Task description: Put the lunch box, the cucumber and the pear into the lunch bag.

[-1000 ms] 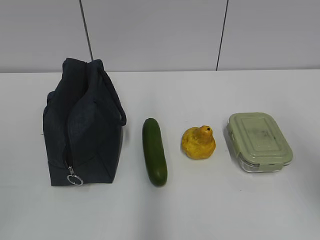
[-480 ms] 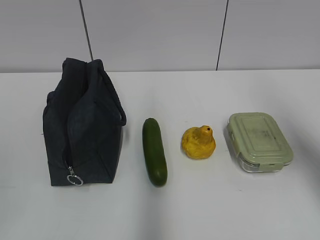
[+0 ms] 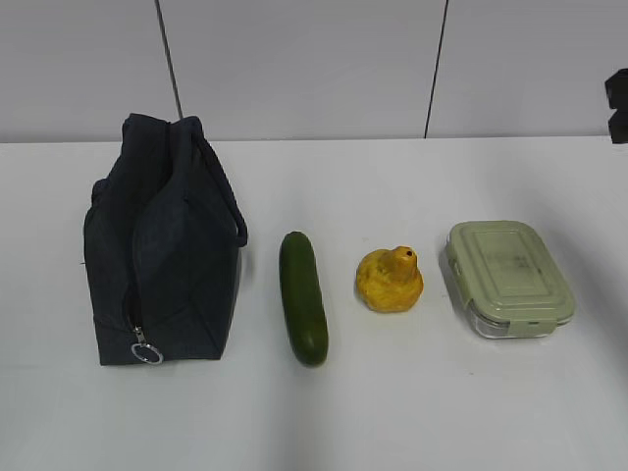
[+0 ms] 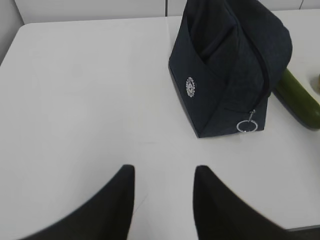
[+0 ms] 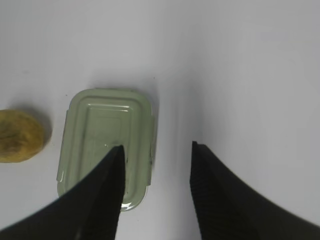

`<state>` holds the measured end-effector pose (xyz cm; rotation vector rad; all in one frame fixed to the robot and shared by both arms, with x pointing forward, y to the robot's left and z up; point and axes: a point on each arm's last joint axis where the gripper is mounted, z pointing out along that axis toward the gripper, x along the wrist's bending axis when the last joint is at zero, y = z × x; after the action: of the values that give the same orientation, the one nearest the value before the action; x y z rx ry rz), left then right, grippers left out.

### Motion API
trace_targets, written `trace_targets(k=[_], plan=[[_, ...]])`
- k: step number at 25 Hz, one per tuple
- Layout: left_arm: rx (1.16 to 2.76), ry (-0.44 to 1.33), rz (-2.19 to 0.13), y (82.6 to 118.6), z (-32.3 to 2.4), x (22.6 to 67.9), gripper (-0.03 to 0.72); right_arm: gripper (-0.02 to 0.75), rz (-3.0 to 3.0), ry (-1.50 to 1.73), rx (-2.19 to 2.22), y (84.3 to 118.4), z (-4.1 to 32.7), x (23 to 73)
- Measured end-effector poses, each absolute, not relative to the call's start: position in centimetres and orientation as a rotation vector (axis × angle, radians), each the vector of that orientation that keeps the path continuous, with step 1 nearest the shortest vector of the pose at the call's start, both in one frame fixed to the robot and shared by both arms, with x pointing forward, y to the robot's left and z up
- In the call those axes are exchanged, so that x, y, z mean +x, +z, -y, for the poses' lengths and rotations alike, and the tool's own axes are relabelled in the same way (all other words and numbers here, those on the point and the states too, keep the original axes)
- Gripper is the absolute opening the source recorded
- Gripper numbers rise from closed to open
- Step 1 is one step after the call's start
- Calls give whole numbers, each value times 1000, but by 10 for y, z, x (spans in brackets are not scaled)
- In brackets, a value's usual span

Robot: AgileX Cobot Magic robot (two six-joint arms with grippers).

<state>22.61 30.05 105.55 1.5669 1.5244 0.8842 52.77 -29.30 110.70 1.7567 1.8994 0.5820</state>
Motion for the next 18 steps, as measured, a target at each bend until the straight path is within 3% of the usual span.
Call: trace_targets(k=[10, 18], plan=[[1567, 884, -1524, 1055, -300, 226, 239, 351, -2019, 504, 1929, 1090, 293, 569], [1567, 884, -1524, 1055, -300, 226, 239, 351, -2004, 680, 2099, 1079, 341, 576]])
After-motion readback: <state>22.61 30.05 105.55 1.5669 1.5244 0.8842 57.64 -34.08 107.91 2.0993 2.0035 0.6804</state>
